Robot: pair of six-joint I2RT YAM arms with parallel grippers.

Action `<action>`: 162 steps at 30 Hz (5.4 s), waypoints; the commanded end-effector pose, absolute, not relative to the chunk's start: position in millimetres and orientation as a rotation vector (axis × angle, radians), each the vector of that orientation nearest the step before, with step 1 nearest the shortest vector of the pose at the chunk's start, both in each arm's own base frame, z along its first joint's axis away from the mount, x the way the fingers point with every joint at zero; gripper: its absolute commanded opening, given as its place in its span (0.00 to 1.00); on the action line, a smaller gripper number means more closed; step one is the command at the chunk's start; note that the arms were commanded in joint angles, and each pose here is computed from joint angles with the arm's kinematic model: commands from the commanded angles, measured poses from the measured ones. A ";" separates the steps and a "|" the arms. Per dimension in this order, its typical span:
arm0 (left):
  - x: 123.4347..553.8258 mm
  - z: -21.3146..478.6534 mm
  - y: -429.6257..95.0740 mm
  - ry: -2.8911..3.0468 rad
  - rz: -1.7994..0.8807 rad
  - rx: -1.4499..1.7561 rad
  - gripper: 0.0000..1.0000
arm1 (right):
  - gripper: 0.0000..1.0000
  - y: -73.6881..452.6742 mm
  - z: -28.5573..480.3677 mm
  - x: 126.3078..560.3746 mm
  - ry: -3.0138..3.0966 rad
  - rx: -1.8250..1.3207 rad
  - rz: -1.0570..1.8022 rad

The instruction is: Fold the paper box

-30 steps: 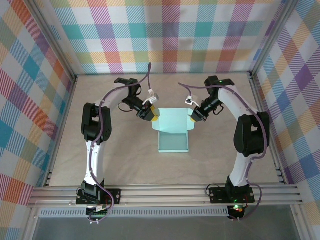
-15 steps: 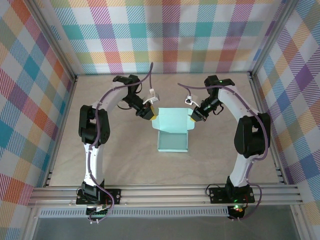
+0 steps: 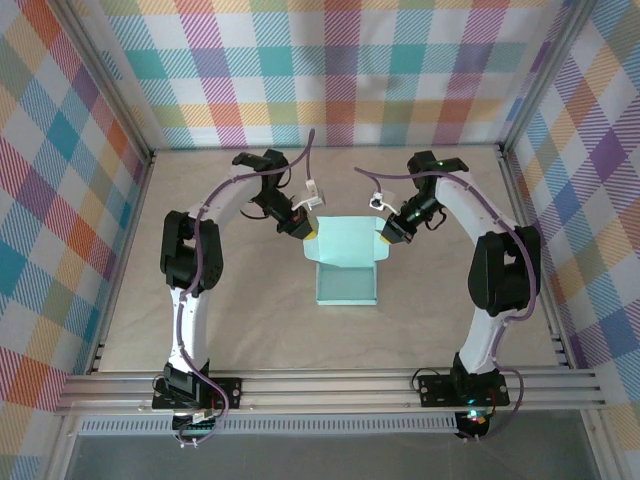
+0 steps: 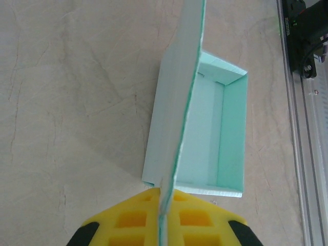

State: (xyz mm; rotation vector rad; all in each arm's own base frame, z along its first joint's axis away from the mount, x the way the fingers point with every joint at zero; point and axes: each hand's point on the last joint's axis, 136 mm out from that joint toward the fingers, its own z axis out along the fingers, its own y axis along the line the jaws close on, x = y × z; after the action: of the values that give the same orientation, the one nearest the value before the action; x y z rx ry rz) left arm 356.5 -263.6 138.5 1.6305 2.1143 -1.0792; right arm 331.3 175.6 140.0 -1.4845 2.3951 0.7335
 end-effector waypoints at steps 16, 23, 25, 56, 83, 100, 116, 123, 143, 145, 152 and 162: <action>343.3 146.7 -253.7 2.129 -1.092 1.645 0.01 | 0.00 179.0 149.7 326.1 2.363 -1.488 0.742; 349.0 150.9 -255.4 2.142 -1.068 1.595 0.00 | 0.00 179.1 153.4 338.2 2.350 -1.413 0.673; 356.0 153.1 -257.1 2.149 -1.018 1.550 0.00 | 0.00 176.9 153.8 347.8 2.357 -1.335 0.599; 440.1 187.2 -316.1 2.378 -0.394 0.438 0.00 | 0.00 151.2 187.3 410.8 2.301 0.028 0.132; 443.9 169.8 -312.0 2.175 -0.364 0.058 0.00 | 0.00 156.2 140.3 411.4 2.143 0.349 0.239; 425.9 145.6 -306.0 2.122 -0.298 0.052 0.00 | 0.00 149.0 119.6 391.0 2.152 0.341 0.226; 397.8 112.2 -302.0 2.067 -0.257 0.043 0.00 | 0.00 147.8 90.9 361.6 2.177 0.337 0.196; 381.4 98.4 -304.1 2.026 -0.262 0.061 0.00 | 0.00 149.7 80.7 348.9 2.126 0.304 0.198; 375.4 85.4 -301.9 2.029 -0.195 0.092 0.00 | 0.75 167.1 134.4 328.0 1.997 0.016 0.323; 375.8 85.6 -302.1 2.028 -0.189 0.097 0.00 | 0.80 166.1 151.0 321.6 1.979 -0.023 0.331; 373.8 89.1 -311.6 2.021 -0.190 0.167 0.00 | 0.85 138.8 199.3 325.1 1.998 0.129 0.415; 370.5 89.4 -317.4 2.028 -0.188 0.203 0.06 | 0.88 171.0 146.7 378.6 2.400 0.267 0.685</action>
State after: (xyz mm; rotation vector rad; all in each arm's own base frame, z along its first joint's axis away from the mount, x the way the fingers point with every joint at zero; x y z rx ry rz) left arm 370.5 -308.4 88.5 0.1756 2.0291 -0.1932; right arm 390.7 158.1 173.7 0.2377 2.2413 0.5832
